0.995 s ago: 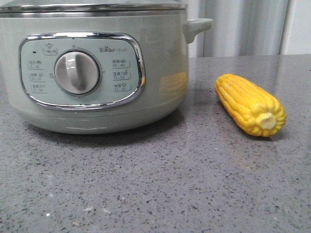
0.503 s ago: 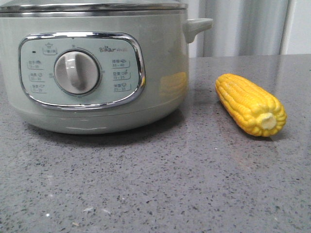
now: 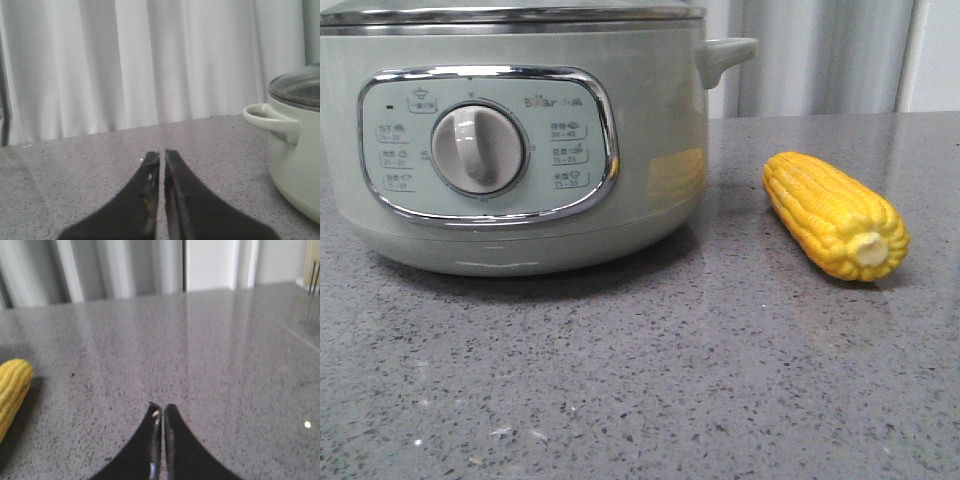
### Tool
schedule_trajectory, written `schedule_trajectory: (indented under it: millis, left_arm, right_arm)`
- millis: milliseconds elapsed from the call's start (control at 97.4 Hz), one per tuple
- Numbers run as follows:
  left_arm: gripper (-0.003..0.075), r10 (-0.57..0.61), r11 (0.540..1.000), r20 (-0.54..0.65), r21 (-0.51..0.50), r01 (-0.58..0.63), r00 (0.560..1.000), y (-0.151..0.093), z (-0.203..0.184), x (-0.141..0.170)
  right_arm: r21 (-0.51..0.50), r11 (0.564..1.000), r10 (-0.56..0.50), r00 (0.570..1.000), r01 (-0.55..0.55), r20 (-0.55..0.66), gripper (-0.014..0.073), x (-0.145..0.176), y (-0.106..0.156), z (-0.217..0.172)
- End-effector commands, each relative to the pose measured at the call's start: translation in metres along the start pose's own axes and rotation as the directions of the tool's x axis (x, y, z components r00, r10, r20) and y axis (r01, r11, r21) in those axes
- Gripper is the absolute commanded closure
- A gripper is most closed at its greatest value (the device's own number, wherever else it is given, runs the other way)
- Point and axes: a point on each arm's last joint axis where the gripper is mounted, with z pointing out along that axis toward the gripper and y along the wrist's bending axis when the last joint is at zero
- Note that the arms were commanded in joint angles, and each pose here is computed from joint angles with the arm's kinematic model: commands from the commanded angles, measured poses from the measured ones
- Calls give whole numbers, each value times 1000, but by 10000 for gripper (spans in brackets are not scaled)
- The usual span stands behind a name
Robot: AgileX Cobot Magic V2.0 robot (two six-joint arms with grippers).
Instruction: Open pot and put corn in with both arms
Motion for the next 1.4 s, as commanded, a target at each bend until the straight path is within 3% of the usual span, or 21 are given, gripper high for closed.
schedule_trajectory:
  millis: [0, 185, 575, 718, 893, 1036, 1385]
  left_arm:
    - [741, -17, 1000, 100, 3, 17, 995, 2, 7, -26]
    - [741, -18, 1000, 127, 7, 17, 992, 2, 17, -29]
    - [740, -40, 999, 123, 12, 39, 992, 3, 29, -39]
    - [734, -44, 998, 105, 58, 38, 993, 0, 41, -49]
    - [582, -65, 985, 94, 168, 49, 993, -12, 58, -60]
    - [452, -106, 963, 169, 262, 59, 980, -25, 67, -71]
    - [368, -178, 891, 91, 438, 121, 980, -63, 101, -93]
  right_arm:
    - [-13, 999, 34, 999, -34, 1, 669, -25, 1, 5]
    - [-17, 997, 74, 992, -77, -102, 669, -25, 3, 15]
    - [-19, 996, 86, 986, -90, -142, 669, -27, 3, 15]
    - [-18, 996, 85, 981, -90, -174, 669, -29, 3, 18]
    - [-30, 996, 81, 975, -89, -206, 669, -27, 5, 22]
    - [-70, 995, 61, 976, -77, -210, 669, -27, 8, 22]
    - [-130, 989, 38, 976, -67, -215, 669, -26, 14, 22]
